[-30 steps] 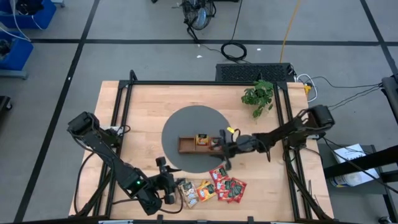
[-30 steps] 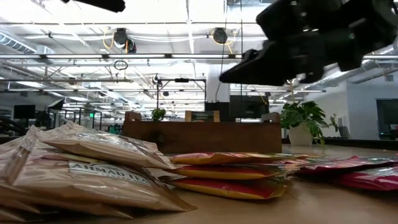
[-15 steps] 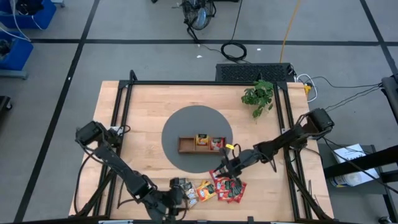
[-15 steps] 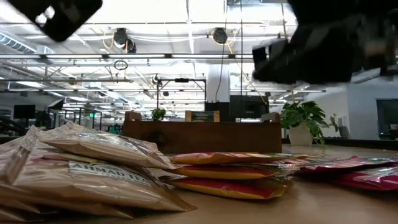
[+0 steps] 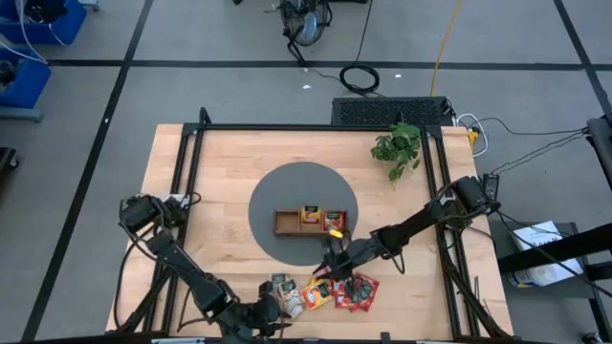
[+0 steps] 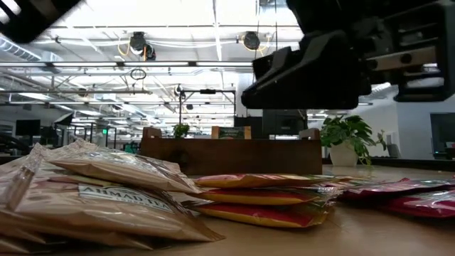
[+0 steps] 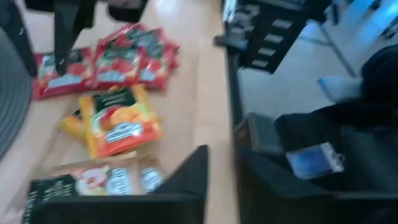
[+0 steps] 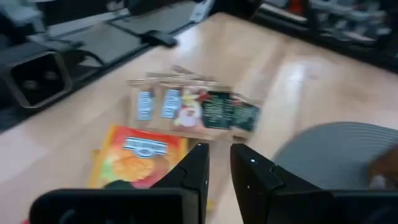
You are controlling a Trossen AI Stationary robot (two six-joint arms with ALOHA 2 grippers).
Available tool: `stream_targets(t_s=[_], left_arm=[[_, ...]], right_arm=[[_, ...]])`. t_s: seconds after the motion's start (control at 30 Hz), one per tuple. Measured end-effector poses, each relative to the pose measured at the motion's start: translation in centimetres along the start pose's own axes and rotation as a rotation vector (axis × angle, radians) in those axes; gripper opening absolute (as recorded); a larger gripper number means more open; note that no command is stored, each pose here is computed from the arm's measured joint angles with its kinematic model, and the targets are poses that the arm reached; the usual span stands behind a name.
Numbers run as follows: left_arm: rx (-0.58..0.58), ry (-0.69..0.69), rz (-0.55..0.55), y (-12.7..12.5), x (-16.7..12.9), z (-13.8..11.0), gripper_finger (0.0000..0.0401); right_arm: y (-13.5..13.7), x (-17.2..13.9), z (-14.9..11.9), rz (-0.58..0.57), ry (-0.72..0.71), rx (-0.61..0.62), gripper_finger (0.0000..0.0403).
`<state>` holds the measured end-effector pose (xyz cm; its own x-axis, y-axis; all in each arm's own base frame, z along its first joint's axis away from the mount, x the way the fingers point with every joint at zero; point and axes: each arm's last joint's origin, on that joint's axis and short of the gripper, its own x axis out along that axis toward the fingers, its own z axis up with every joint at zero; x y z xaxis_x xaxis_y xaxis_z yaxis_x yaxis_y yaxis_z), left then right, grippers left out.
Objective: Pick & Place Tea
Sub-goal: Put the cinnamon tea sachet into the left compartment of the wooden organizer
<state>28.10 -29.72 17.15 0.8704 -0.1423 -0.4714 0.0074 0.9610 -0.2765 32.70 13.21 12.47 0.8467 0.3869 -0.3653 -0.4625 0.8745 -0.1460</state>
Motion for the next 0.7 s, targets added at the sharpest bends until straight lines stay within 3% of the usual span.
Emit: stream_targets(t_s=[0.1, 0.3, 0.7], left_arm=[[-0.018, -0.007, -0.001, -0.5, 0.2, -0.3, 0.0012], [-0.049, 0.019, 0.017, 0.2, 1.6, -1.4, 0.0006], [-0.112, 0.062, 0.070, 1.1, 2.1, -1.8, 0.0009]], right_arm=[[-0.7, 0.2, 0.3, 0.075, -0.013, 0.008, 0.0052], [-1.5, 0.1, 0.0, 0.168, -0.011, 0.067, 0.0066], [-0.1, 0.4, 1.0, 0.219, -0.065, 0.001, 0.0107]])
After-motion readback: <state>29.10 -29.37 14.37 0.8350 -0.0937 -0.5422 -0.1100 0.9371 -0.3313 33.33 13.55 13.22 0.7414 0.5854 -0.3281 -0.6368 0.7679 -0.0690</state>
